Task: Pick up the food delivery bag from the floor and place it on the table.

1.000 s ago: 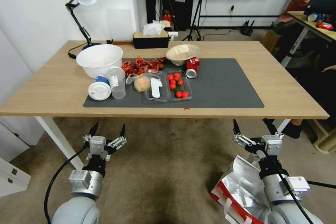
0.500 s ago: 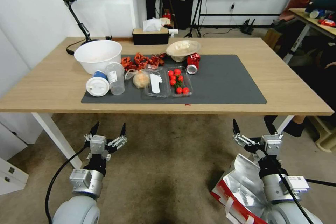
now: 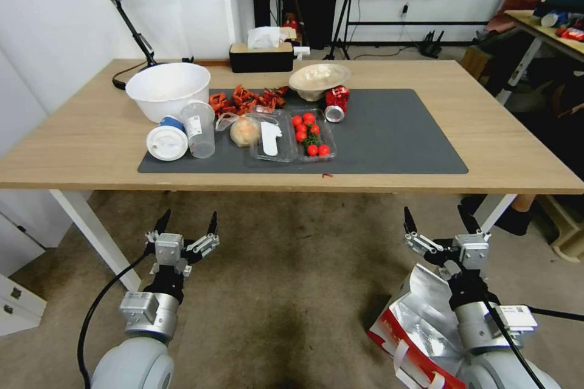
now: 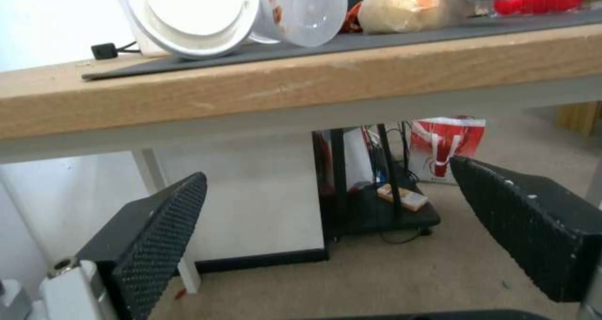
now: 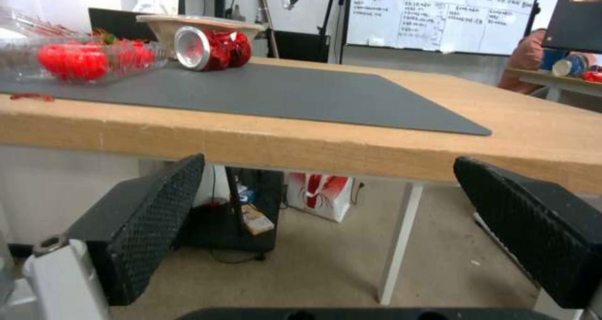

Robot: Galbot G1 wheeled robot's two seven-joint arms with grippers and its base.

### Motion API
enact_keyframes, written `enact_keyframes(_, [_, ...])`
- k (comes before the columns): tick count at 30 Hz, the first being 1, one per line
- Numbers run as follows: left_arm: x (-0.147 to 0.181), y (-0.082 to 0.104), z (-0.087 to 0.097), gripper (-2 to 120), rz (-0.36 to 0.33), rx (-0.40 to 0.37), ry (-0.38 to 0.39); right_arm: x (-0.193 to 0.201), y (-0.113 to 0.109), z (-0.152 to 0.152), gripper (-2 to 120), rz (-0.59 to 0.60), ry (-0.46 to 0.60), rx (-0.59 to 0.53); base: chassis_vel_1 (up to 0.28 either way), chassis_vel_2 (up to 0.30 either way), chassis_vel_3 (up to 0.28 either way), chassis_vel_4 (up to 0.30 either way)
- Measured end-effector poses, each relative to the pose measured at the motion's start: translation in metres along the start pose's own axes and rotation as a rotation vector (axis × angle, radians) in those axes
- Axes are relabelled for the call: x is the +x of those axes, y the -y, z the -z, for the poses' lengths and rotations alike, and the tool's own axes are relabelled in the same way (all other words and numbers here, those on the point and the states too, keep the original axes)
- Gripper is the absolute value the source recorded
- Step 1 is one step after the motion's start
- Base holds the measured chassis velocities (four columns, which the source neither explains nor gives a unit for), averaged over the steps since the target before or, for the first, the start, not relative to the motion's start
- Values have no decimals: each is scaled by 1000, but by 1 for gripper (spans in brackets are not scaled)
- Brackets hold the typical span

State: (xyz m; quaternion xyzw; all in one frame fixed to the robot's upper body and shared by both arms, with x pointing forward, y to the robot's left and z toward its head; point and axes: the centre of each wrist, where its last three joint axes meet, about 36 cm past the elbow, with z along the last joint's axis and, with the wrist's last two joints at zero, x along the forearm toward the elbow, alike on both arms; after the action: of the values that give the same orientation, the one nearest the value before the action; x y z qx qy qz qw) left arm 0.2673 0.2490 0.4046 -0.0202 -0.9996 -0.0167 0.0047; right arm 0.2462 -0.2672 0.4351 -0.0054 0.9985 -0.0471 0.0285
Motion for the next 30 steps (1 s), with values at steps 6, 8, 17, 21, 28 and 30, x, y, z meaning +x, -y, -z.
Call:
enact_keyframes(6, [0, 1, -1, 97, -1, 2, -1, 0, 0, 2, 100, 0, 0, 1, 0, 0, 0, 0])
enact_keyframes(8, [0, 1, -1, 97, -3, 3, -1, 0, 0, 2, 100, -1, 0, 1, 0, 0, 0, 0])
enact_keyframes(17, [0, 1, -1, 97, -6, 1, -2, 0, 0, 0, 100, -3, -2, -4, 0, 0, 0, 0])
enact_keyframes(21, [0, 1, -3, 97, -8, -1, -4, -1, 0, 0, 100, -3, -2, -4, 0, 0, 0, 0])
enact_keyframes(28, [0, 1, -3, 98, -15, -4, -5, 0, 1, -2, 100, -1, -4, 0, 0, 0, 0, 0])
enact_keyframes(30, [-1, 0, -3, 98, -15, -5, -4, 0, 1, -2, 100, -2, -3, 0, 0, 0, 0, 0])
